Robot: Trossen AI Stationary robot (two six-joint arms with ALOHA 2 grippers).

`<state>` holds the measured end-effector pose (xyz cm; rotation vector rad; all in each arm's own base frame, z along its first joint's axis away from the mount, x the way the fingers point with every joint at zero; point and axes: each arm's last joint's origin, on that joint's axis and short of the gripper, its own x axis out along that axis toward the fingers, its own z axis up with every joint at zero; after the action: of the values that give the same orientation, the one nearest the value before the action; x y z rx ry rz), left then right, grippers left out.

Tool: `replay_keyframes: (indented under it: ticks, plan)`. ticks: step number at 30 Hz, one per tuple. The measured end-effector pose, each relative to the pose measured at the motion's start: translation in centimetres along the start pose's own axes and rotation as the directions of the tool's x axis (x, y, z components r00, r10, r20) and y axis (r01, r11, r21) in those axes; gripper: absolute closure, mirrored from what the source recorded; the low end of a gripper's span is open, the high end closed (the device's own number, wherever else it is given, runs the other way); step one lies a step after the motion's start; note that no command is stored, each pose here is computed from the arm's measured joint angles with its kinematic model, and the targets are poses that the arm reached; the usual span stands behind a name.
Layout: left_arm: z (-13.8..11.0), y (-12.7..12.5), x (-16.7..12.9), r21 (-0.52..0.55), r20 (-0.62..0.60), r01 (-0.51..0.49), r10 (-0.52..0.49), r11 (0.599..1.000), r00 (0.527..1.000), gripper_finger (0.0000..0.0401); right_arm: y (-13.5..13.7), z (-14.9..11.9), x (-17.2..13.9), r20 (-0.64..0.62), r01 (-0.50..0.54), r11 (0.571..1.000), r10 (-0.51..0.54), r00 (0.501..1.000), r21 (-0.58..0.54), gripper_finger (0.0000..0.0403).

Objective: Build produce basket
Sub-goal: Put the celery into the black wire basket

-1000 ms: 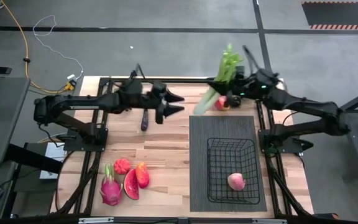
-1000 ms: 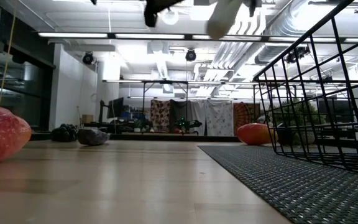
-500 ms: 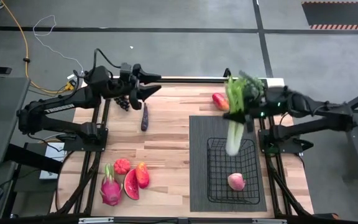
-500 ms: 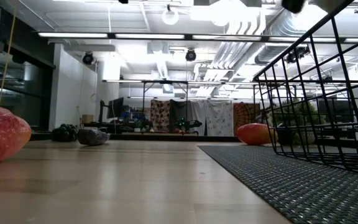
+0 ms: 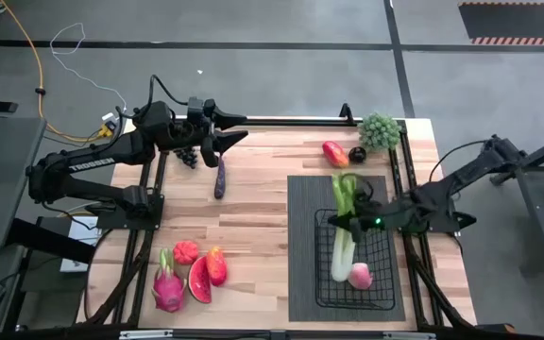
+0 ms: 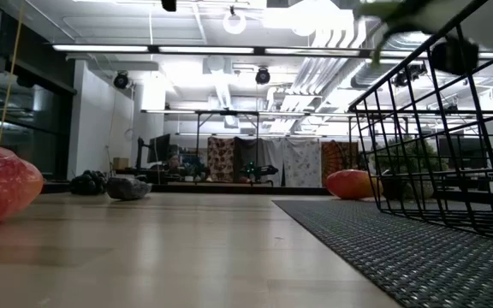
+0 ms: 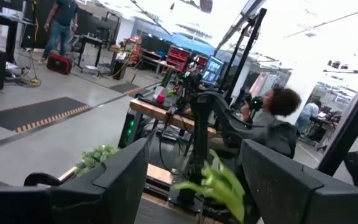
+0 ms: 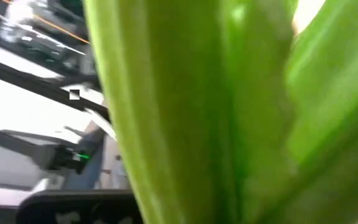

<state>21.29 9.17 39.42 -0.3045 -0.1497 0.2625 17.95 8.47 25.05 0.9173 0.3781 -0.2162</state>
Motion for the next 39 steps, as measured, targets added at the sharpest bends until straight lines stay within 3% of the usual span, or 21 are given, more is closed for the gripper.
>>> replay_keyframes:
  ticks: [17, 22, 31, 39]
  plan:
    - [0.0, 0.0, 0.0, 0.000, 0.005, -0.007, 0.007, 1.000, 1.000, 0.0158, -1.0, -5.4, 4.2, -0.097, 0.188, 0.979, -0.180, 0.979, 0.078, 0.0372]
    - [0.1, 0.0, 0.0, 0.000, 0.008, -0.014, 0.014, 1.000, 1.000, 0.0158, -1.2, -6.1, 5.1, -0.057, 0.203, 0.970, -0.197, 0.979, 0.130, 0.0371]
    - [0.1, 0.0, 0.0, 0.000, 0.009, -0.014, 0.014, 1.000, 1.000, 0.0158, -1.8, -7.0, 6.0, -0.104, 0.239, 0.967, -0.229, 0.968, 0.091, 0.0369]
    - [0.1, 0.1, 0.0, 0.000, 0.011, -0.020, 0.020, 1.000, 1.000, 0.0158, -1.8, -7.1, 6.0, -0.152, 0.234, 0.969, -0.221, 0.963, 0.078, 0.0334]
